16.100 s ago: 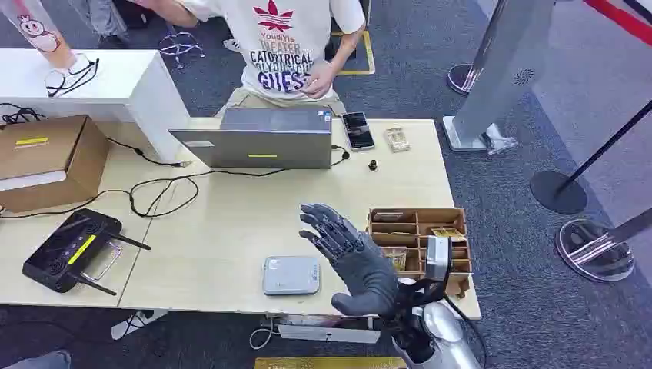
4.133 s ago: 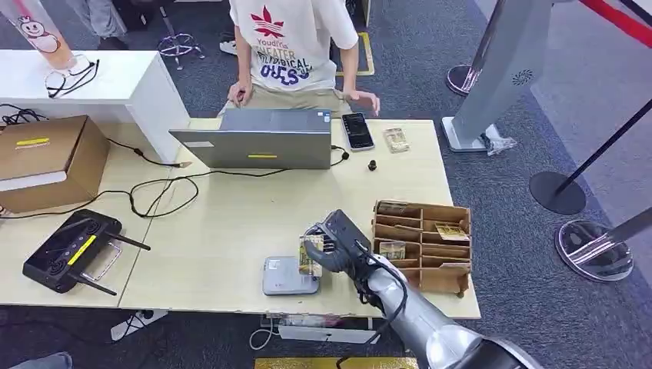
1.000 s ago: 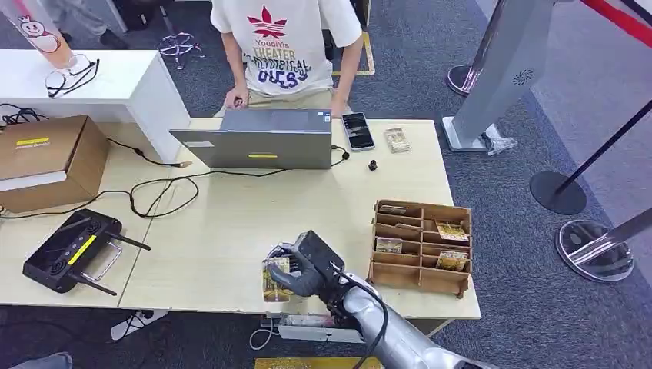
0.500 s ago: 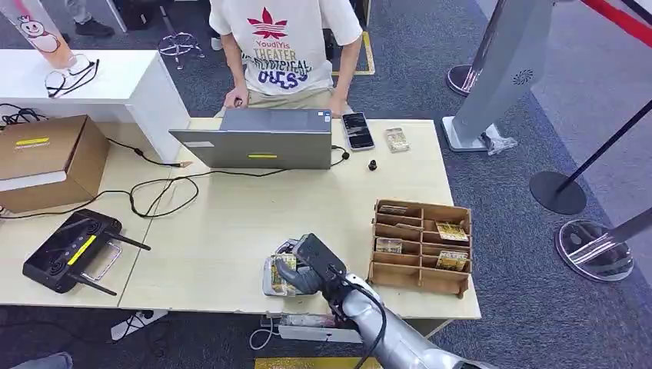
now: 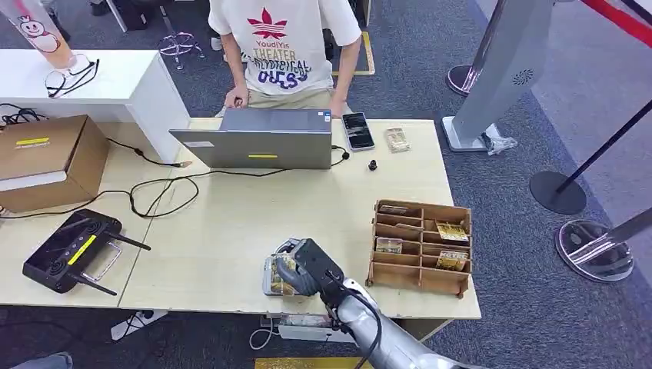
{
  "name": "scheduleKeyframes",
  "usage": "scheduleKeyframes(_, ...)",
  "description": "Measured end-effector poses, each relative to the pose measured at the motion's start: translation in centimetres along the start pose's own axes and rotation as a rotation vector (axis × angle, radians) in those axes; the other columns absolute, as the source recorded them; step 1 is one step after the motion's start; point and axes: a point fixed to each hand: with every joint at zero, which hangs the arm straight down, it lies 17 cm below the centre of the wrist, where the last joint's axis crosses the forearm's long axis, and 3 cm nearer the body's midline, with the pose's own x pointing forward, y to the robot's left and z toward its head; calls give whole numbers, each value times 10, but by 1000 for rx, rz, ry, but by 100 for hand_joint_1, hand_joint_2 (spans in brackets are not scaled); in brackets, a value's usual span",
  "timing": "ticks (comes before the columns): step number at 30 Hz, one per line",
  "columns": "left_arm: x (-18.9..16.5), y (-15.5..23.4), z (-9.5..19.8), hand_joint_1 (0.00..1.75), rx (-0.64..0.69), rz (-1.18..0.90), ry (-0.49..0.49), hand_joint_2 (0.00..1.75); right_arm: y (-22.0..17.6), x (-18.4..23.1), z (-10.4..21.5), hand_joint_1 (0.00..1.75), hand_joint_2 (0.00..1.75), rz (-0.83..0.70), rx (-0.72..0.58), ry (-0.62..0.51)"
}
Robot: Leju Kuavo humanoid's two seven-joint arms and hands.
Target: Pass the card to the sensor for recognition and then transmit it.
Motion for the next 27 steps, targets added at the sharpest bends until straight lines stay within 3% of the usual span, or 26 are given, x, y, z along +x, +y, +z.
scheduleKeyframes(27, -2, 2, 0, 0, 11, 17, 8, 0, -5, -5, 2, 175, 175, 109, -70, -13)
